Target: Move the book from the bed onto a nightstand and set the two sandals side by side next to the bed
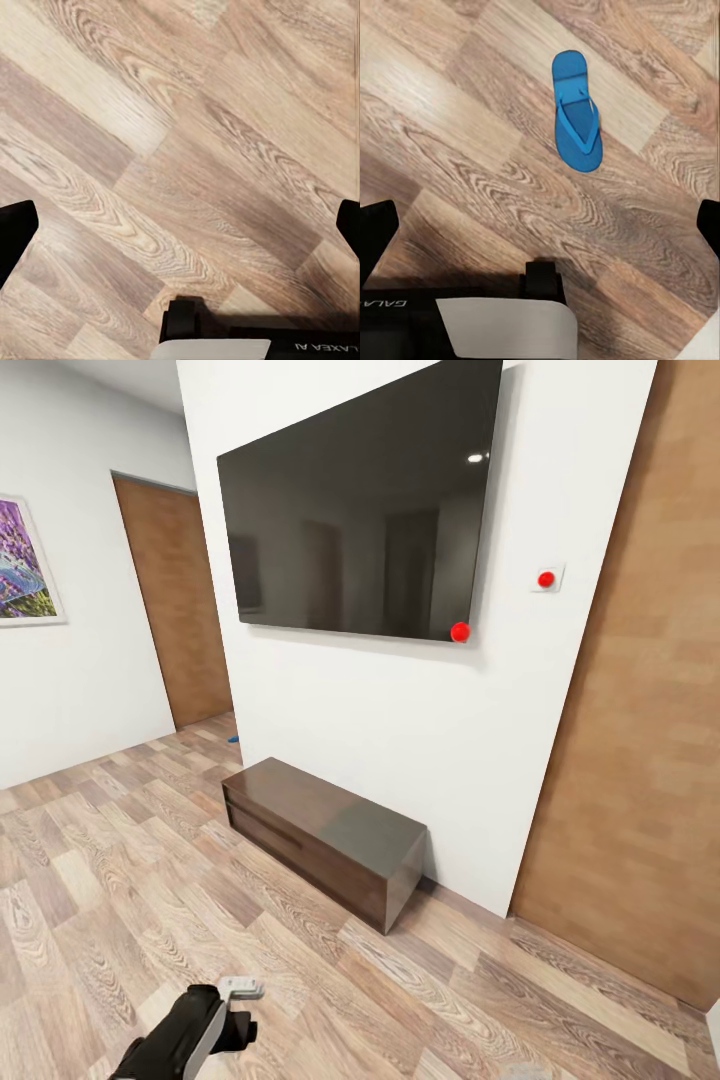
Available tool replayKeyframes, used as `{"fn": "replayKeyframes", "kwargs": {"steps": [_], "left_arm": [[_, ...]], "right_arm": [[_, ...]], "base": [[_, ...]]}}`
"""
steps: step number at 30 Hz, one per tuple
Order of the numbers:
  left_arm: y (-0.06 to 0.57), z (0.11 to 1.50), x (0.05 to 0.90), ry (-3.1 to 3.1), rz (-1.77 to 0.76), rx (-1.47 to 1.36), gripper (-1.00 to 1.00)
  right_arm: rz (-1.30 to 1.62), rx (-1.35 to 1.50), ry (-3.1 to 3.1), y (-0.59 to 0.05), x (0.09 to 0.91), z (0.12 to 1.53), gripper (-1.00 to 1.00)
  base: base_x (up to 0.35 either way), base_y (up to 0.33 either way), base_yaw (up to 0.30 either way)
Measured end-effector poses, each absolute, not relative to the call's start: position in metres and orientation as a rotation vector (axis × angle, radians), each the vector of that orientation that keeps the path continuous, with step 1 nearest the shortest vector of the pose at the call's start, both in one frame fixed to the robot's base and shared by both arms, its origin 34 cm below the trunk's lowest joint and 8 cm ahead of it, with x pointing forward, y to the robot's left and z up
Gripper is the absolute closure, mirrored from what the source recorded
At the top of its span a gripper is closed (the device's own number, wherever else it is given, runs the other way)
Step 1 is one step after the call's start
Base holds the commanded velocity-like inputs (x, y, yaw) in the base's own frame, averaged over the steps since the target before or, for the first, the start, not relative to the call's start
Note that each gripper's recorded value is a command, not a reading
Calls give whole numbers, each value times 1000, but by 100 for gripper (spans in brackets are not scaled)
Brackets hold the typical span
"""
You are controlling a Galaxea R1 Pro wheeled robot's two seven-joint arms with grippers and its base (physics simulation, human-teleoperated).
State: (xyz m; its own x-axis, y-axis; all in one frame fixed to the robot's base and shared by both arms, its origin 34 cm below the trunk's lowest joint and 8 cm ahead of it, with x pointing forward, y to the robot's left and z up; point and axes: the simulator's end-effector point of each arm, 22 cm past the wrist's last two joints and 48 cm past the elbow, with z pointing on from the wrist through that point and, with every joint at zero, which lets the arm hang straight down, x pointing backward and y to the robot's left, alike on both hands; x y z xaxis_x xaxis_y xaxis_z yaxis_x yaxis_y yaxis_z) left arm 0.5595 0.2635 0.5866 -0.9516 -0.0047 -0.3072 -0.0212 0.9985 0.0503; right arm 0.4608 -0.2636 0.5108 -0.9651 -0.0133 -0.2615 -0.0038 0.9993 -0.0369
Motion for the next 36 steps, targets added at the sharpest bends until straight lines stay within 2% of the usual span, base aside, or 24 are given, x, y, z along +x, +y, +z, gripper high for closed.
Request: {"fn": "replayKeyframes", "kwargs": {"steps": [5,16,36], "left_arm": [[262,590,563,2818,77,-16,-100],[261,574,552,2816,74,-24,-100],[263,547,556,2802,80,-23,-100]], "right_arm": [[-55,-12,2851,-263,470,514,-100],[-59,-15,2840,-265,472,515,-100],[-58,-9,2820,-266,475,486,-100]], "base": [[-10,1,0],[-221,48,-125],[-4,1,-1]]}}
